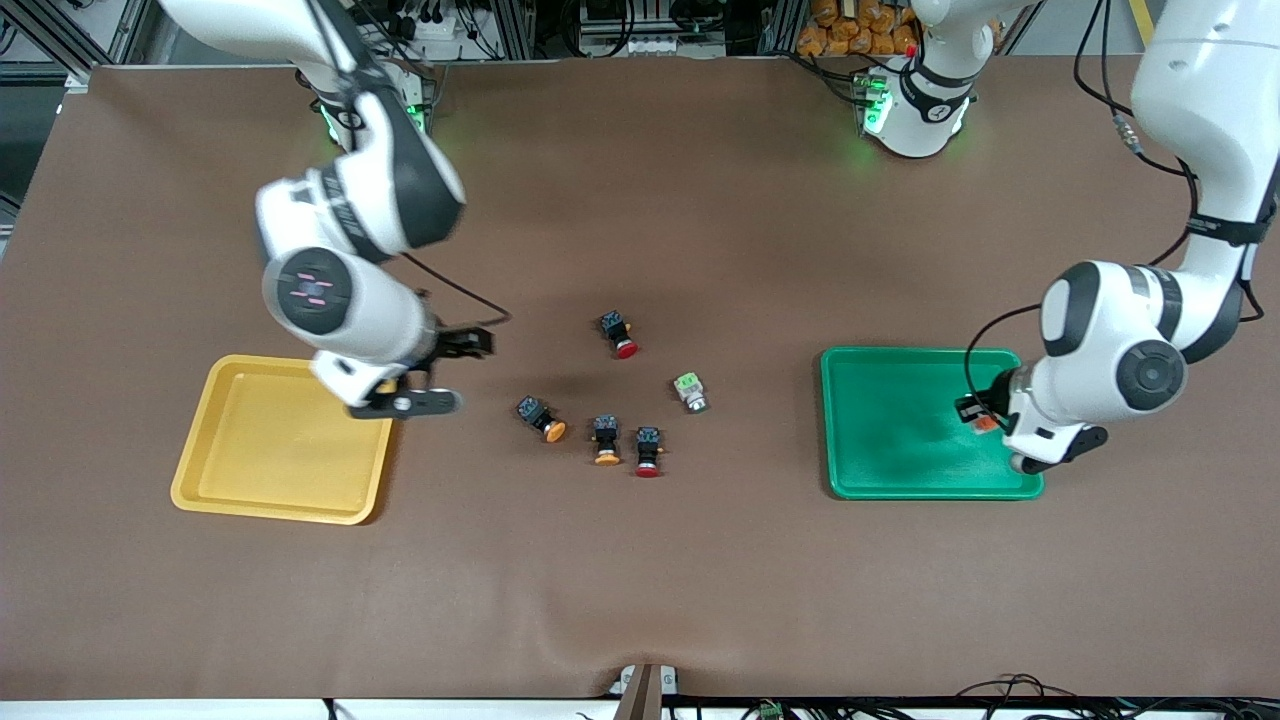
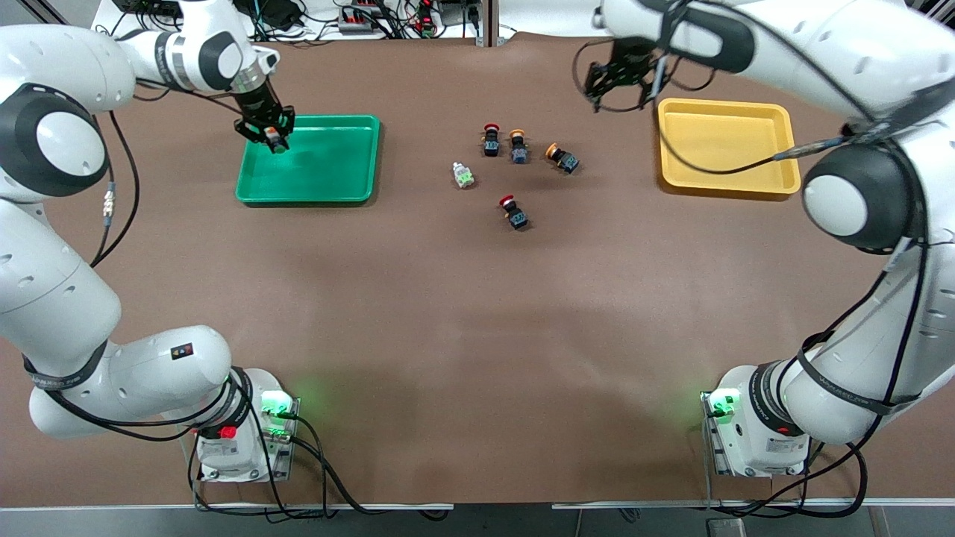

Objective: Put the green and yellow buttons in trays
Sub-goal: 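Open the left gripper over the green tray while the right gripper grasps yellow button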

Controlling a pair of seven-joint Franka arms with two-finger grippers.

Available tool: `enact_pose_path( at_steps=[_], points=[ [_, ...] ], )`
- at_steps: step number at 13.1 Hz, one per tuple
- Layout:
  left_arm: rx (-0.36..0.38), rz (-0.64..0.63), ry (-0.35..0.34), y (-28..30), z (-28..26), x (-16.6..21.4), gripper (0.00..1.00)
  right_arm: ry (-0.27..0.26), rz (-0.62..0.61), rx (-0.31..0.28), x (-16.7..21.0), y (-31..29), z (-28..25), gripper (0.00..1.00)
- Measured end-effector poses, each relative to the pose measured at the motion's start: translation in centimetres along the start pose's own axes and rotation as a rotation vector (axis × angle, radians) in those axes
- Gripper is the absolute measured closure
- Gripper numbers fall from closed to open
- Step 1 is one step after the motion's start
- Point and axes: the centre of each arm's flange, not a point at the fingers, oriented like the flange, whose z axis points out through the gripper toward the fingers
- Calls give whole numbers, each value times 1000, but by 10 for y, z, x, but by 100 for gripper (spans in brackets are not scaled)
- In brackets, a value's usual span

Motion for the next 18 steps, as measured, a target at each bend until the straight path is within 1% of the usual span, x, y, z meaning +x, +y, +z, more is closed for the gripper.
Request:
enact_pose_path(
  at_steps=[1,3,4,5,6,7,8,9,10,11,12,14,16,18],
  points=[
    [-6,12,-8,-6,8,4,70,26,25,8,3,-15,8,0],
    [-11,37,-19,-11,16,7,70,96,57,35,8,-46,21,0],
    [-13,46,-18,-13,16,8,63,124,57,44,12,-57,34,0],
    [-15,53,-14,-14,14,10,52,143,53,51,19,-64,51,0],
    [-17,57,-9,-14,11,11,41,139,56,58,24,-70,72,0],
    [-19,57,-3,-13,9,13,30,124,69,83,29,-77,91,0],
    [-23,60,3,-11,5,13,19,109,88,125,34,-83,107,0],
    [-29,70,13,-4,-1,12,7,124,83,171,39,-90,117,0],
    [-41,82,22,10,-9,7,0,171,39,205,44,-99,124,0],
    [-54,79,28,29,-16,-2,0,214,-9,216,44,-111,133,0],
    [-69,62,30,53,-23,-14,0,236,-43,216,41,-125,145,0],
    [-94,5,30,102,-34,-41,0,242,-67,208,37,-142,170,0],
    [-99,-57,35,151,-40,-70,0,244,-68,204,42,-144,180,0],
    [-107,-113,40,194,-45,-97,0,244,-66,200,45,-143,185,6]
  ],
)
